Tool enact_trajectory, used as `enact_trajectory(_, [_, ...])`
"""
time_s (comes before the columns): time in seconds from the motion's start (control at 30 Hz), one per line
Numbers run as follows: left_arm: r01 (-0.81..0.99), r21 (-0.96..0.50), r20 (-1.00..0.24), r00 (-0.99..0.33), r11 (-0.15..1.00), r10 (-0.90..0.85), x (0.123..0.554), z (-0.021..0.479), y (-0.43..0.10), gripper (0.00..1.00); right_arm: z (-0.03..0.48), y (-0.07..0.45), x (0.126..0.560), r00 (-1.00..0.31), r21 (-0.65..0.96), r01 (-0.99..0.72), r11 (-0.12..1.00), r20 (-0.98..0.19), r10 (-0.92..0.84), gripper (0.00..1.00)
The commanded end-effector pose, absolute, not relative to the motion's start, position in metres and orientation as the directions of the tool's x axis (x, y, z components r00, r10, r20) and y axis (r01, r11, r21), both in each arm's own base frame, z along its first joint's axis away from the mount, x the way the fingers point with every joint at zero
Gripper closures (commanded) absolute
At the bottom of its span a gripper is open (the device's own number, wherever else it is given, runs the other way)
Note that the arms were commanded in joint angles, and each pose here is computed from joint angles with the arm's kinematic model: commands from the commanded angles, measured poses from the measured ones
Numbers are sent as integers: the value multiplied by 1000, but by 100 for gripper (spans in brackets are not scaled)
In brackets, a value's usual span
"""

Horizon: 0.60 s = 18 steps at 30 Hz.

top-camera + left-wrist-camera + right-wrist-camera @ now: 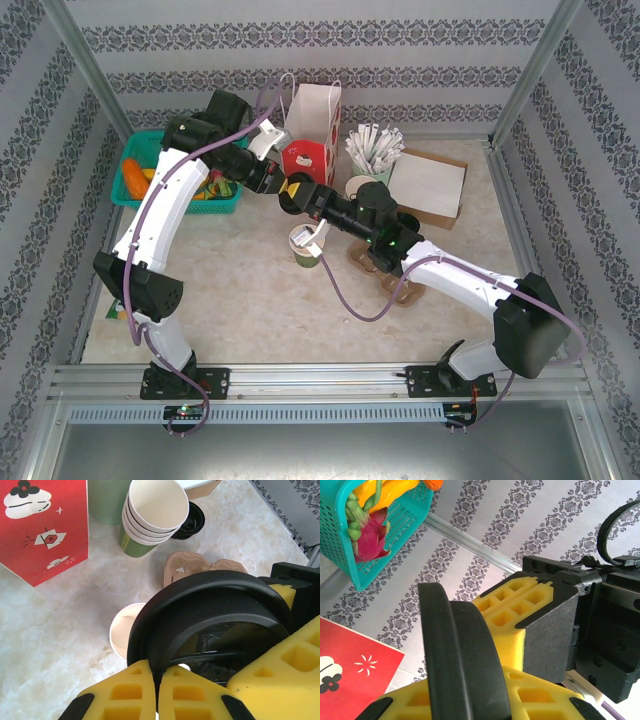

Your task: Pack the takeout coffee

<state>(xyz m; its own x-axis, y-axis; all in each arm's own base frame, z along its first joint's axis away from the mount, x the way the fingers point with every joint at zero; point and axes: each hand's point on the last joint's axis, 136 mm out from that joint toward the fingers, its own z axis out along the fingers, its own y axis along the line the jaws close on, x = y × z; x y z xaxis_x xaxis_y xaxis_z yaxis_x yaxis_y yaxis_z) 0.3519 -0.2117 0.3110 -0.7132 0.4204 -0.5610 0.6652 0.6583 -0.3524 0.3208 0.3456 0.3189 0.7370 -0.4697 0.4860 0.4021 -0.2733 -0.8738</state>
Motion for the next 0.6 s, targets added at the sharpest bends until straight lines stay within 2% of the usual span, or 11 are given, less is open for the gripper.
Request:
enact_trajectory(0.0, [684,-378,-563,-705,624,432,348,310,-224,100,341,355,312,660,-787,547,-287,615,-431,96])
enact_trajectory(0.1, [686,-382,-580,-700,619,417,350,315,-227,100,339,355,315,661,-793,534,-295,608,-440,93])
enact_trajectory(0.17, [686,-362,-602,-689,631,403,355,320,-226,100,337,354,317,660,-798,522,-301,601,-450,85])
enact_trajectory(0.2, [680,-343,-610,-686,648,397,359,320,-224,100,337,354,318,665,-807,507,-302,589,-459,73])
enact_trajectory(0.23, [661,-307,-622,-684,684,382,366,321,-219,100,335,352,322,668,-824,470,-316,566,-482,53])
enact_trajectory(0.27, [624,-266,-628,-691,735,359,376,319,-210,100,334,348,327,671,-851,417,-319,525,-523,25])
enact_trajectory(0.3, [592,-234,-637,-692,771,339,383,320,-203,100,338,343,332,675,-893,342,-291,450,-586,3])
enact_trajectory(0.43, [540,-213,-651,-700,814,293,390,323,-194,100,325,321,341,643,-988,49,-146,143,-753,2])
enact_trajectory(0.57, [517,-205,-656,-703,831,275,388,324,-187,100,297,305,342,522,-987,-159,13,-95,-848,2])
